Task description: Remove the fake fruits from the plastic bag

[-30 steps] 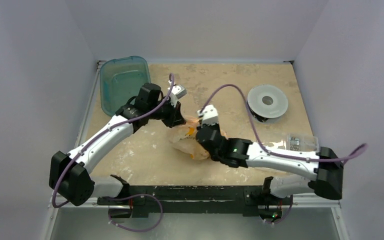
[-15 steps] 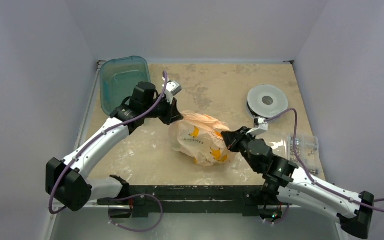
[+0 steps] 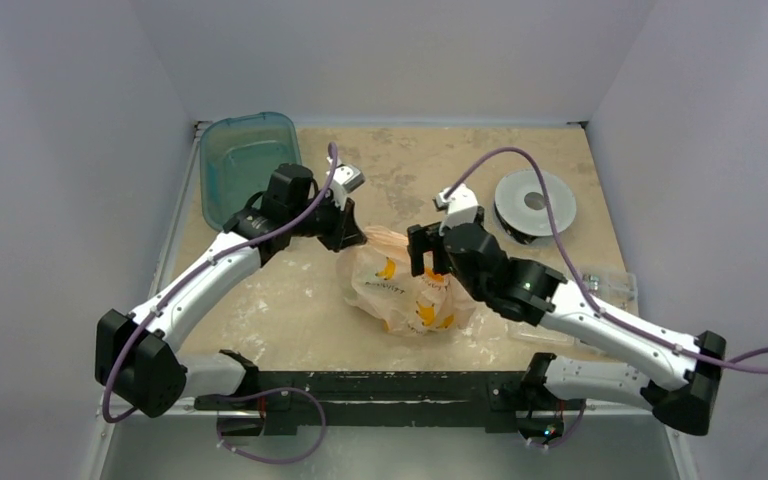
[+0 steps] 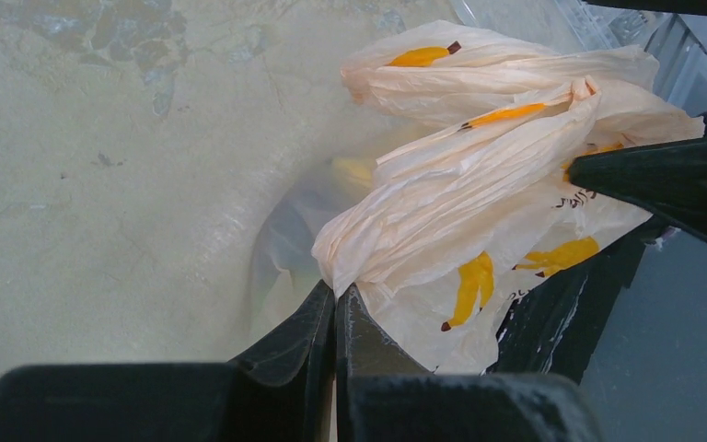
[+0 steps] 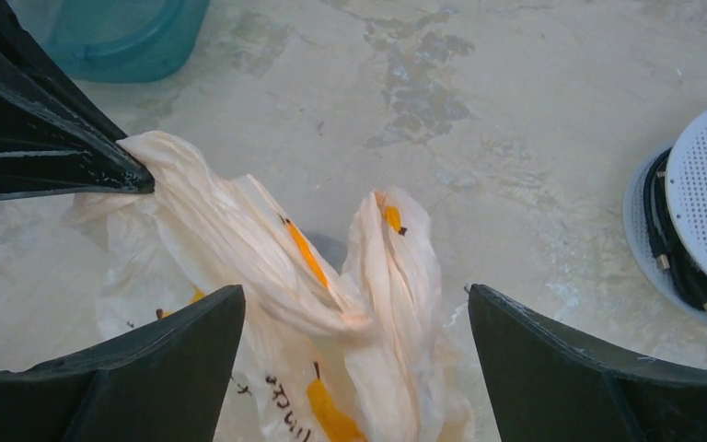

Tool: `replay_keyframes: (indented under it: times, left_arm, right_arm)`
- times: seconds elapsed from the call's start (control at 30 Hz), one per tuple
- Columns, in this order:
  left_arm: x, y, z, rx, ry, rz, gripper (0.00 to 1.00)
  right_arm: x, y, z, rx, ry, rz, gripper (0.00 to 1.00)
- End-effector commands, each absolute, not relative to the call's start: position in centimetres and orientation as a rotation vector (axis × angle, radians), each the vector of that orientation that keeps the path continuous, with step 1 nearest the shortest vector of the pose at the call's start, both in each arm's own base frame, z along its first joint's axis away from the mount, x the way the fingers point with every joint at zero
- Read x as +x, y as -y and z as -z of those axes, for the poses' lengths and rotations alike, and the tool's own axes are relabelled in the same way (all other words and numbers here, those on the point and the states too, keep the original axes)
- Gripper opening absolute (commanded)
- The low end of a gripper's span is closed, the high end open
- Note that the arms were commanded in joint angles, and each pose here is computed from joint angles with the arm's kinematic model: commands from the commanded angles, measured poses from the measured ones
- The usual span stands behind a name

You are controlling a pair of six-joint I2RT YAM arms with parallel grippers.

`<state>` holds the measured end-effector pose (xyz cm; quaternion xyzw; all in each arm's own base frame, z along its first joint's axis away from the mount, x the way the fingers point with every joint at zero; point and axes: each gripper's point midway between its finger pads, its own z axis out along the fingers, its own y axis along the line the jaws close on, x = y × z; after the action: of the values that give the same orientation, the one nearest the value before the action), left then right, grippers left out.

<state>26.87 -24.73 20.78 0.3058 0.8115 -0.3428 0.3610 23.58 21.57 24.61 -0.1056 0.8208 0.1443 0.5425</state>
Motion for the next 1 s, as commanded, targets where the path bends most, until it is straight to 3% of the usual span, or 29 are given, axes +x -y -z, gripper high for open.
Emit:
replay_keyframes:
  times: [0.0,0.13,0.23,0.37,0.43,0.5,0.6,0.67,0.7,0.97]
  left_arm:
    - [26.4,25.4,-22.5,0.825,-2.025,0.952,0.0]
    - [26.1,25.6,-22.7,0.84,-1.98,0.967,0.0]
    - [26.0,25.4,-22.5,0.845,-1.964,0.954,0.0]
    - [26.0,24.5,-22.0,0.84,-1.954,0.872,0.0]
    - [25.8,24.1,-21.7,0.833,-1.946,0.798,0.1]
    - [25.2,23.8,-21.4,0.835,-1.931,0.714,0.26]
    - [24.6,23.3,-22.0,0.773,-1.933,0.649,0.59]
    - [23.4,23.3,-22.9,0.748,-1.955,0.702,0.88]
    - [22.9,23.4,-23.4,0.747,-1.956,0.711,0.95]
    - [24.0,23.8,-27.8,0.804,-1.878,0.395,0.98]
  right_arm:
    - [25.0,-22.2,-23.4,-0.429,-2.013,-0.144,0.91]
    - [25.1,-23.2,-21.9,-0.437,-2.048,-0.154,0.85]
    - [24.8,-22.6,-20.2,-0.447,-2.064,-0.125,0.65]
    - [24.2,-22.0,-19.4,-0.388,-2.045,-0.187,0.24]
    - [23.8,-22.6,-20.0,-0.334,-2.002,-0.302,0.01]
    - [23.4,-23.6,-21.5,-0.265,-1.93,-0.456,0.0]
    - [23.0,-24.0,-22.8,-0.214,-1.847,-0.58,0.0]
    - [22.9,-24.2,-23.0,-0.209,-1.832,-0.601,0.0]
    - [22.9,-24.3,-22.9,-0.215,-1.834,-0.603,0.0]
    - [21.7,-25.3,-22.6,-0.293,-1.829,-0.684,0.0]
